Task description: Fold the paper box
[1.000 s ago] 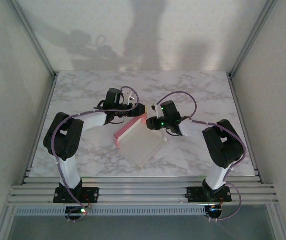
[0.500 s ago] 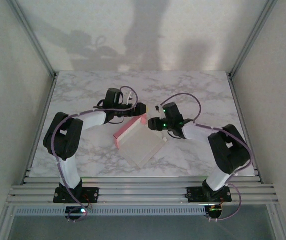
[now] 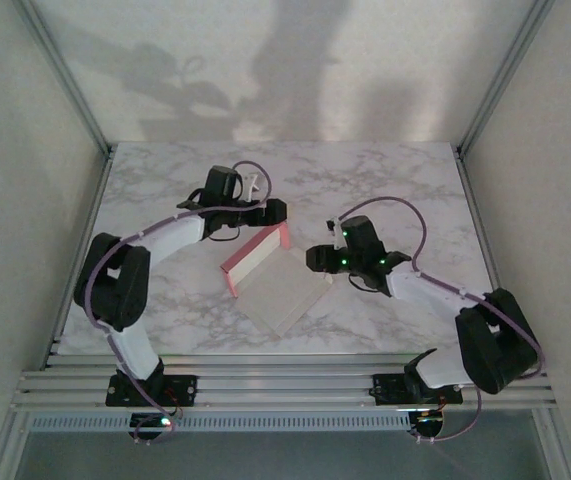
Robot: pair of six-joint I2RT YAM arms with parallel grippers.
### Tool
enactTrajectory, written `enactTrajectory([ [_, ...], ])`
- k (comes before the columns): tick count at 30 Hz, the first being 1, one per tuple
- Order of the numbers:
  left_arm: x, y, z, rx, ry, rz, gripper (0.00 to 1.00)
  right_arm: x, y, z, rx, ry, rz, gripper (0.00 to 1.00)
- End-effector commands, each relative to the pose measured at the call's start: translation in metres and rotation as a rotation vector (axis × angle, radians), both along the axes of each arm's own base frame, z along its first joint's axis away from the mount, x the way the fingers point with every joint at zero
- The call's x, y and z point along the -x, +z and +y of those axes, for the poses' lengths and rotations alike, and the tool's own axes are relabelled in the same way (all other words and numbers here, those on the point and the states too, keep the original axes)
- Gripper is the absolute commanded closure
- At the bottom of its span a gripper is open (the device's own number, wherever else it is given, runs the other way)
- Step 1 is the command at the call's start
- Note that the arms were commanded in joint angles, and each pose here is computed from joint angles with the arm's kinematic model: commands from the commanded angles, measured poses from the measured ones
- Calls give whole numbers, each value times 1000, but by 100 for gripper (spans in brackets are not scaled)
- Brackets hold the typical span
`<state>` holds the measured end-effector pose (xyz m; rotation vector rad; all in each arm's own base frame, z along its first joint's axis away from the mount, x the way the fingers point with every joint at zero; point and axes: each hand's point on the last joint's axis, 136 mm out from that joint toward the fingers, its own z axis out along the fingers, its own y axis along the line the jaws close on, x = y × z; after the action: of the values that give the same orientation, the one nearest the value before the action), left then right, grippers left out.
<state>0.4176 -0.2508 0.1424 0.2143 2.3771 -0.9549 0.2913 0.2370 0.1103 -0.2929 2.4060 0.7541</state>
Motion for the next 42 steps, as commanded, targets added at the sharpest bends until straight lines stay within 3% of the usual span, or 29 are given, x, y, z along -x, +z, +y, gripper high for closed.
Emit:
enactTrajectory([
  [1,10,15,22,-120,20,-17,1,19,1,-2,-33,8,53,40],
  [4,26,19,27,-159,3,7,1,26,5,-4,-54,9,61,34],
  [11,67,6,22,-284,-121,128,1,45,13,7,-119,106,96,1],
  [20,74,-15,20,-402,-158,205,2,58,11,2,-129,124,86,1],
  [26,69,-29,21,-439,-153,248,11,66,8,-11,-107,102,70,1],
  [32,70,-38,19,-429,-160,292,25,69,4,-15,-103,91,74,1],
  [39,64,-33,27,-324,-133,319,40,66,1,-11,-120,85,92,1],
  [42,63,-37,32,-298,-120,341,42,65,2,-10,-134,79,97,1],
])
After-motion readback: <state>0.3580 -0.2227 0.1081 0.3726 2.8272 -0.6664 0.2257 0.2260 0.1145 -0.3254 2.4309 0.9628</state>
